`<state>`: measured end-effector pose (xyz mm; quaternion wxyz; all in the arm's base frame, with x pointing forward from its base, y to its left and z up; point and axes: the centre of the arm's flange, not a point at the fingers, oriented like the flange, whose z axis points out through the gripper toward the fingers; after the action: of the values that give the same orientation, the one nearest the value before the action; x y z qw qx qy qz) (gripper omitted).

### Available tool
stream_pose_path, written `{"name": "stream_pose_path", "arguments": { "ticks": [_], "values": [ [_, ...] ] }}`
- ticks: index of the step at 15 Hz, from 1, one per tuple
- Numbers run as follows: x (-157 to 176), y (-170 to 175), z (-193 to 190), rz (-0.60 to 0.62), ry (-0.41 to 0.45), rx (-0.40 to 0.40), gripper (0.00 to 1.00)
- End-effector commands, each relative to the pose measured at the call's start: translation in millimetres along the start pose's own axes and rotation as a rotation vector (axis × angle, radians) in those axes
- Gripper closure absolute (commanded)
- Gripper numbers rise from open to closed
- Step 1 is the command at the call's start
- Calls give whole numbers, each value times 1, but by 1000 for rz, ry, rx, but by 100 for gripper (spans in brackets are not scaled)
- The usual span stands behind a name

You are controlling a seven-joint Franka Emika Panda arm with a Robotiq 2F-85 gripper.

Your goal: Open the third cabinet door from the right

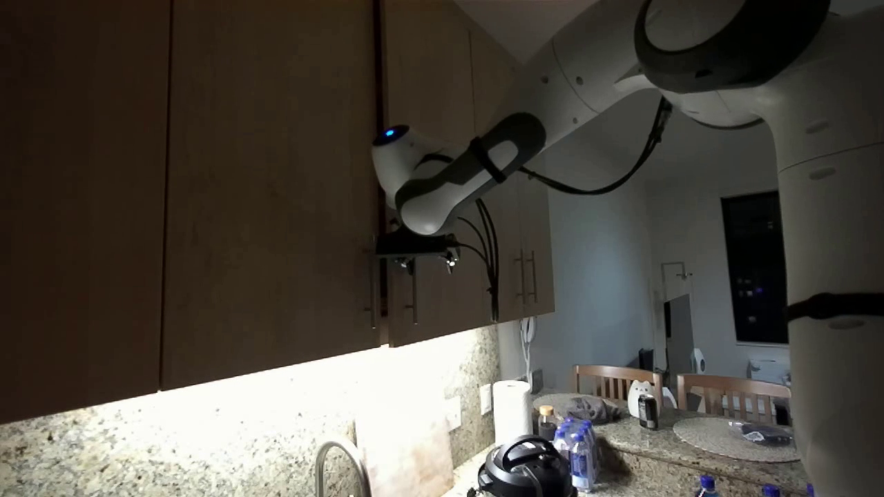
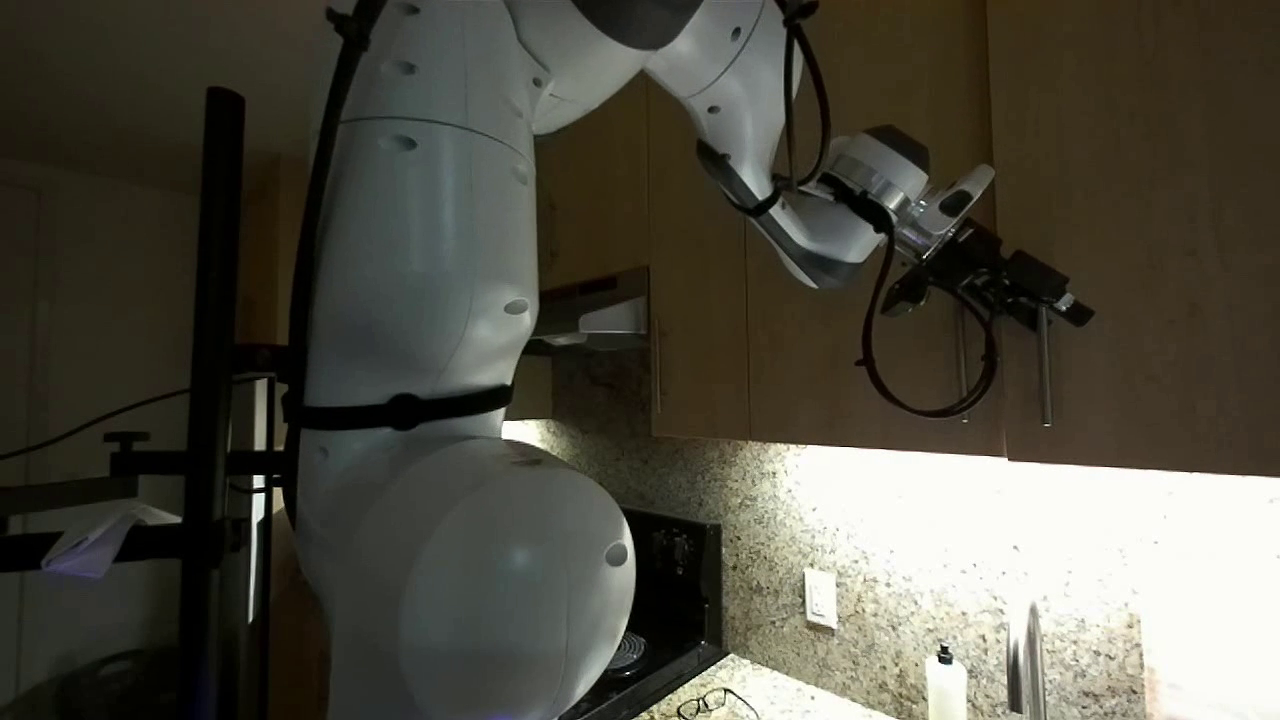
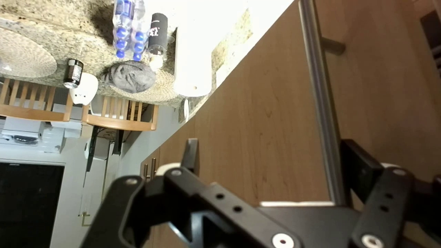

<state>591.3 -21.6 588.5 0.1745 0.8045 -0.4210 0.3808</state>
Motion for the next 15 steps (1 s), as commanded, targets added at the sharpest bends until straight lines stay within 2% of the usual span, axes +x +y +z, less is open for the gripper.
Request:
{"name": "stream_pose_path", "arguments": {
  "ticks": [1, 15],
  "values": [
    [-18, 55, -5, 37, -19, -77, 0],
    [-24, 109, -14, 45, -28, 11, 0]
  ]
}}
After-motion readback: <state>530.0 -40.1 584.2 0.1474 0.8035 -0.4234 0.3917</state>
